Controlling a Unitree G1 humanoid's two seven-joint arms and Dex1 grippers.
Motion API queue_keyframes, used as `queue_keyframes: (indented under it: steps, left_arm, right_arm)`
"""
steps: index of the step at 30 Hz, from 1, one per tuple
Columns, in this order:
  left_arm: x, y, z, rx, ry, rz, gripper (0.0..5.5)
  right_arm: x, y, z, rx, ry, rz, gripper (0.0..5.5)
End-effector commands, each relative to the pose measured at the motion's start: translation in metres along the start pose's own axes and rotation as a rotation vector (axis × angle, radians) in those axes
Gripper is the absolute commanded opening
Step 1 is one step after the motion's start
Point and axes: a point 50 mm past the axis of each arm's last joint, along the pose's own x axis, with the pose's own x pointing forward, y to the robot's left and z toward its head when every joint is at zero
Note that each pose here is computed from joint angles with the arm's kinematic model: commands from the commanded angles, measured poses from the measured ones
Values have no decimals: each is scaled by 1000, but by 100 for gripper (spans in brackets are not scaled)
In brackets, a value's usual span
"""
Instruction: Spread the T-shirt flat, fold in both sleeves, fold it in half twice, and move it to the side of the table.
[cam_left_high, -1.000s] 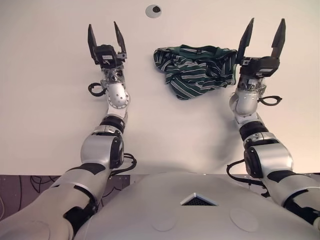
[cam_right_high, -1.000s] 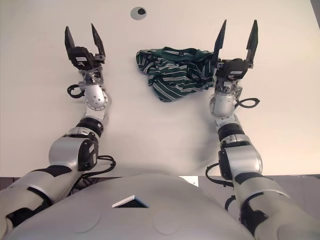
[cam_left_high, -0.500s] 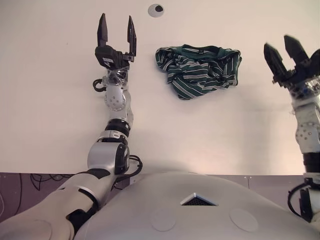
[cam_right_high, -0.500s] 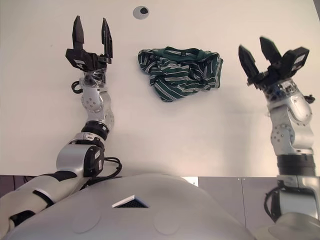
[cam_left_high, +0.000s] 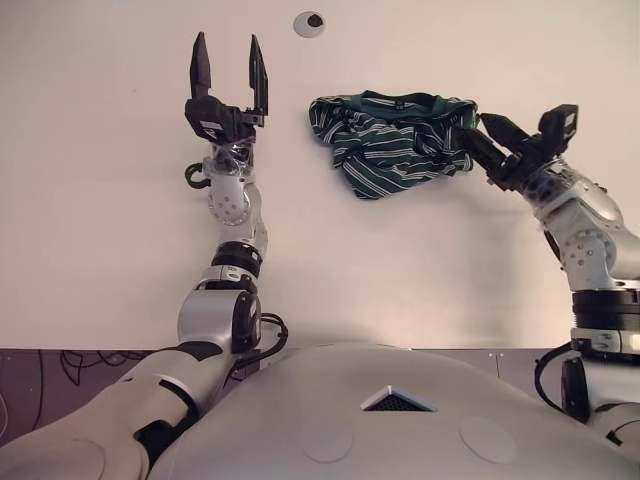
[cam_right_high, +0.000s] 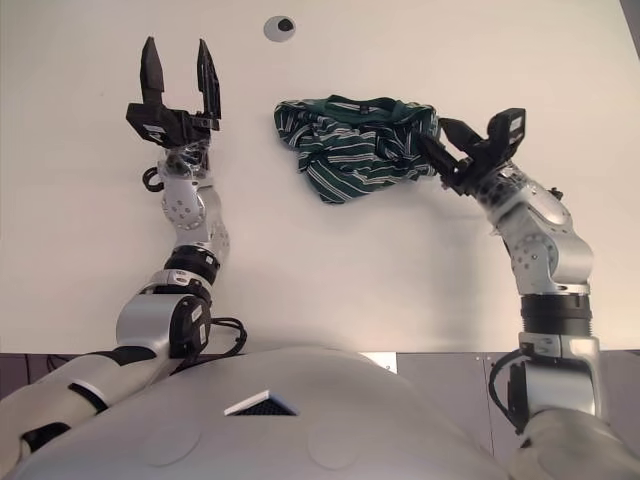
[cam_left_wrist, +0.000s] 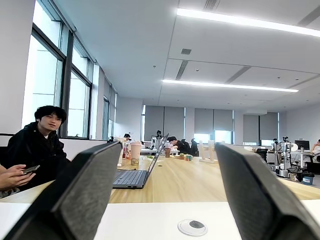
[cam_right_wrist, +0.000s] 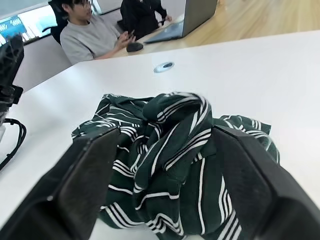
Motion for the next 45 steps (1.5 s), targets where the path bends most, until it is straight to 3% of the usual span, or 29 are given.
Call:
queue_keyframes:
  steps: [1, 16, 21, 24, 27, 30, 34, 36, 38, 40, 45]
  left_arm:
    - [-14, -3, -10, -21, 74, 17, 344]
    - [-15, -3, -11, -17, 89, 16, 344]
    - [-12, -2, -13, -26, 114, 27, 344]
    - [-4, 10, -16, -101, 182, 0, 344]
    - [3, 16, -8, -149, 202, -239, 344]
    - [11, 24, 8, -254, 191, -447, 344]
    - [-13, 14, 37, -294, 210, -963, 344]
    - [-23, 18, 38, -214, 269, -1102, 344]
    - [-25, 25, 30, 40, 334, -1183, 344]
    - [-16, 28, 22, 268, 322, -1185, 344]
    - [23, -6, 8, 501, 203, -1104, 344]
  right_arm:
    - [16, -1, -4, 4, 29, 2, 320]
    - [21, -5, 0, -30, 30, -24, 78]
    - [15, -4, 8, -248, 33, -52, 2]
    - [6, 26, 23, -365, -39, 196, 2]
    - [-19, 55, 36, -475, -62, 514, 2]
    - [-41, 65, 37, -527, -2, 690, 2]
    - [-63, 63, 28, -511, 86, 781, 2]
    - [-69, 61, 24, -503, 101, 788, 2]
    - [-75, 57, 21, -490, 105, 783, 2]
    - [-78, 54, 18, -477, 108, 774, 2]
    - [-81, 56, 12, -458, 120, 797, 2]
